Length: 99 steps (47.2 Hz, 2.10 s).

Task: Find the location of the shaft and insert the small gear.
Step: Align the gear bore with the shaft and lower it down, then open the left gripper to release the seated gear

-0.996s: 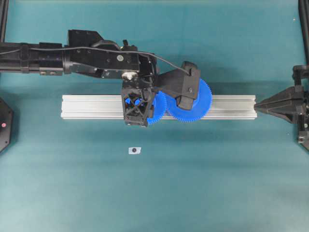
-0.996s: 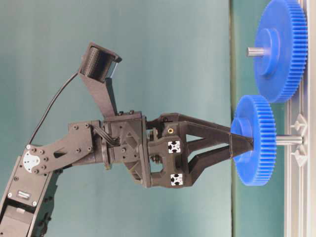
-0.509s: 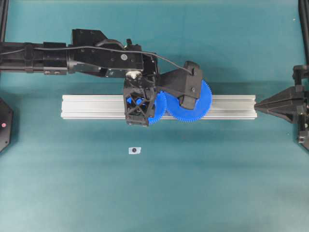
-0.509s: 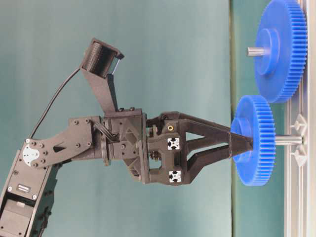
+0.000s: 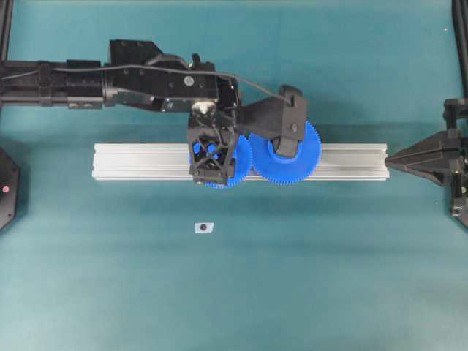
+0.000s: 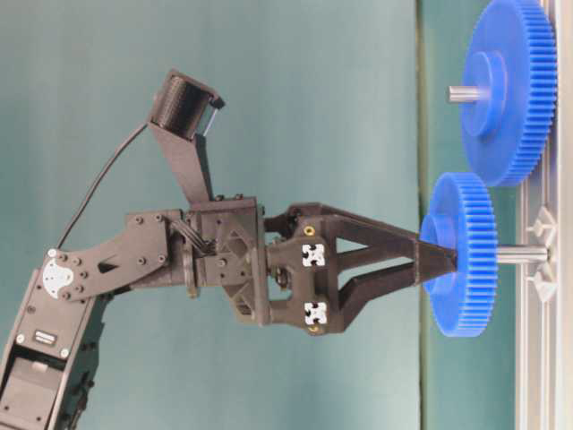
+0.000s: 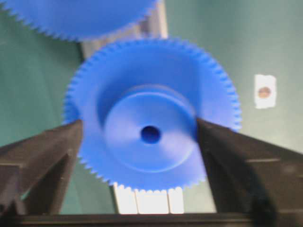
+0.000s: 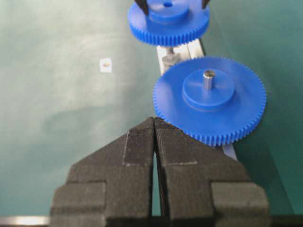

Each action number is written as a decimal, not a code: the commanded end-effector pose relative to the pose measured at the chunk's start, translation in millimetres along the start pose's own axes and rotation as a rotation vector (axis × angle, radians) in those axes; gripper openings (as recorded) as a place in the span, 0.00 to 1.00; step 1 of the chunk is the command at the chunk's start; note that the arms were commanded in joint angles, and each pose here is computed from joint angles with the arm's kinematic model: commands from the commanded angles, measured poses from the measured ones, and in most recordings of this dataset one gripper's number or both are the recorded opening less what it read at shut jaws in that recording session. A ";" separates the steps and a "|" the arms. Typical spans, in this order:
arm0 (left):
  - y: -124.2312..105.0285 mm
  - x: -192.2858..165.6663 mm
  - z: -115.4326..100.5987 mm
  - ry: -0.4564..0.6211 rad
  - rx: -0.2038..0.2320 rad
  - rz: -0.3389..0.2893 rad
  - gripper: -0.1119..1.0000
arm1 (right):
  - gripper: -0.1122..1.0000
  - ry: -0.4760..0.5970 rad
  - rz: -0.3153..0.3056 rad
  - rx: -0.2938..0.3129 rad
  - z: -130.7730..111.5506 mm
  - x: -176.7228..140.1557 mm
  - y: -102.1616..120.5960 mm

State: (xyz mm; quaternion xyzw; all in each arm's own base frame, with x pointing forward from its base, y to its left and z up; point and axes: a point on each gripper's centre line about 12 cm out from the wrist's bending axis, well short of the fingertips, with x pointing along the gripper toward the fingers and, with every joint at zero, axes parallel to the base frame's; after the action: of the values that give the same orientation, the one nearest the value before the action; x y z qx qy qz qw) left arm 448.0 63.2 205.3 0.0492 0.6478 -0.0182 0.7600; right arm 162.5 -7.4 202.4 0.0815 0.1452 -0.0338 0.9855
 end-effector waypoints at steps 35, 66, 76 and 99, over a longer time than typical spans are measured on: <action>-13.2 -34.4 14.5 -0.055 -0.003 0.012 0.91 | 0.09 -0.009 0.000 0.060 2.8 0.7 0.1; -14.3 -46.4 15.6 -0.075 -0.010 0.014 0.91 | 0.09 -0.009 0.000 0.060 2.8 0.7 0.1; -16.2 -55.1 15.2 -0.094 -0.015 0.017 0.91 | 0.09 -0.009 0.000 0.059 2.8 0.7 0.1; -24.3 -73.3 7.5 -0.082 -0.005 0.011 0.91 | 0.09 -0.008 -0.001 0.059 2.2 0.7 0.0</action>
State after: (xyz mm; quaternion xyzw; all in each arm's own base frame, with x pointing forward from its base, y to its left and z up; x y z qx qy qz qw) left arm 445.3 38.5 248.6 0.0448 0.6404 -0.0155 0.7666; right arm 161.7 -7.3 200.2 0.1057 0.1466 -0.0377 0.9828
